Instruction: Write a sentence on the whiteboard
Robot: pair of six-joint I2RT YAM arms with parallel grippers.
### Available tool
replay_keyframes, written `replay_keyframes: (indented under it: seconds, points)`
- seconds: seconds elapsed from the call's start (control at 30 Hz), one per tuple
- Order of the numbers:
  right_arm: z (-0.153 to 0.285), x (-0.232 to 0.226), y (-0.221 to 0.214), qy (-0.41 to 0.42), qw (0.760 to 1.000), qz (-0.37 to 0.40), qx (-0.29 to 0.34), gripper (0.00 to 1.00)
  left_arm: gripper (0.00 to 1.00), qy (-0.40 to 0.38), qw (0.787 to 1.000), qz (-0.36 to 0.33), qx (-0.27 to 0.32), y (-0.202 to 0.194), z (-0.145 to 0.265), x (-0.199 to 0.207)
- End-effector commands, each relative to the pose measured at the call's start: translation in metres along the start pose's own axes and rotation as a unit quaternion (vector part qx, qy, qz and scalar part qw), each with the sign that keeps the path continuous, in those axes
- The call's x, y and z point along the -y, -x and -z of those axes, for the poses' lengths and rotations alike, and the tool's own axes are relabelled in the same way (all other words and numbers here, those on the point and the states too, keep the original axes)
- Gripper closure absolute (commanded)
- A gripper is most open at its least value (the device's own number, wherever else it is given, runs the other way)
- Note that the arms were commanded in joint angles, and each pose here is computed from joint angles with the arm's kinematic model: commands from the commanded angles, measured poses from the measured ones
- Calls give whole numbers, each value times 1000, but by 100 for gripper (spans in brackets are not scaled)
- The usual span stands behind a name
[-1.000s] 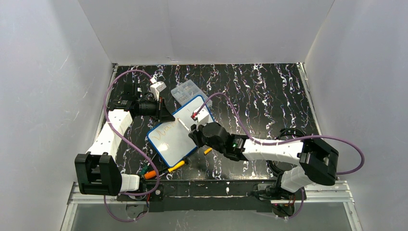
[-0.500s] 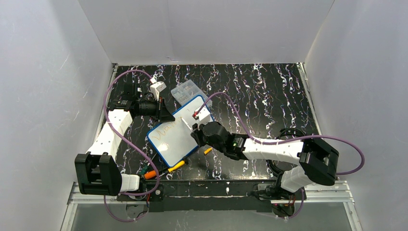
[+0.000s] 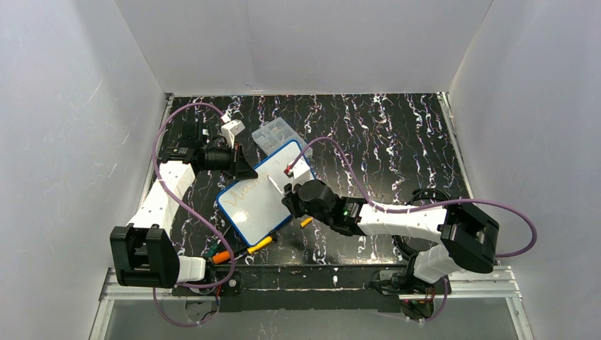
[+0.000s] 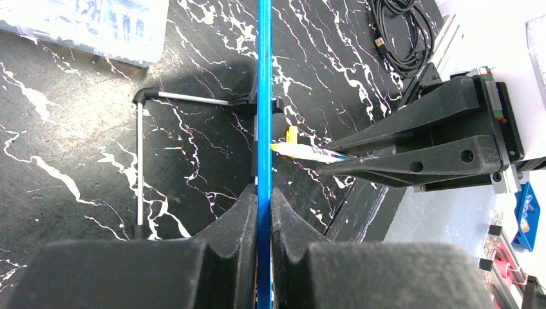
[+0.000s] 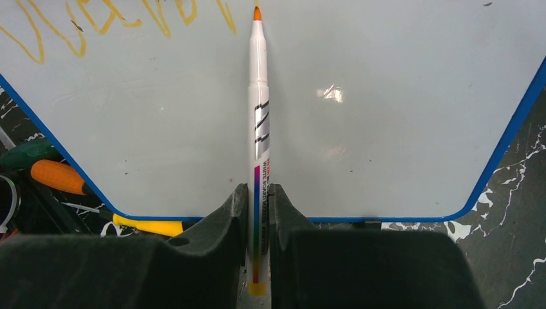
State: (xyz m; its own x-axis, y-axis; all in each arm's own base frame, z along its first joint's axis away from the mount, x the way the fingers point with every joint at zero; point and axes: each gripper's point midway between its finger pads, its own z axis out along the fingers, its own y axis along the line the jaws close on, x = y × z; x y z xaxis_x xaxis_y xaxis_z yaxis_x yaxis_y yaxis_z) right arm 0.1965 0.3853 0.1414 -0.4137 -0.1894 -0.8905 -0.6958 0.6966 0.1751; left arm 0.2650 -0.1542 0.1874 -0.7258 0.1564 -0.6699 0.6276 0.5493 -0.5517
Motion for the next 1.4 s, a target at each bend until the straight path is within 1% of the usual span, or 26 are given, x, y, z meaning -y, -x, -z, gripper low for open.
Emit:
replay_keyframes:
  seconds: [0.0, 0.37, 0.63, 0.8, 1.37]
  points:
    - [3, 3, -4, -2, 1000, -9, -6, 99, 100, -20, 1000, 12, -9, -9, 2, 14]
    - [8, 2, 2, -1, 1000, -10, -1, 99, 100, -19, 1000, 12, -10, -10, 2, 13]
    - [22, 1, 29, 4, 999, -21, 36, 99, 100, -18, 1000, 12, -9, -9, 2, 13]
    - [14, 2, 31, -5, 999, -3, 32, 99, 100, -18, 1000, 12, -10, -10, 2, 13]
    - [-2, 0, 36, 2, 999, 7, 34, 99, 100, -19, 1000, 12, -10, -9, 2, 13]
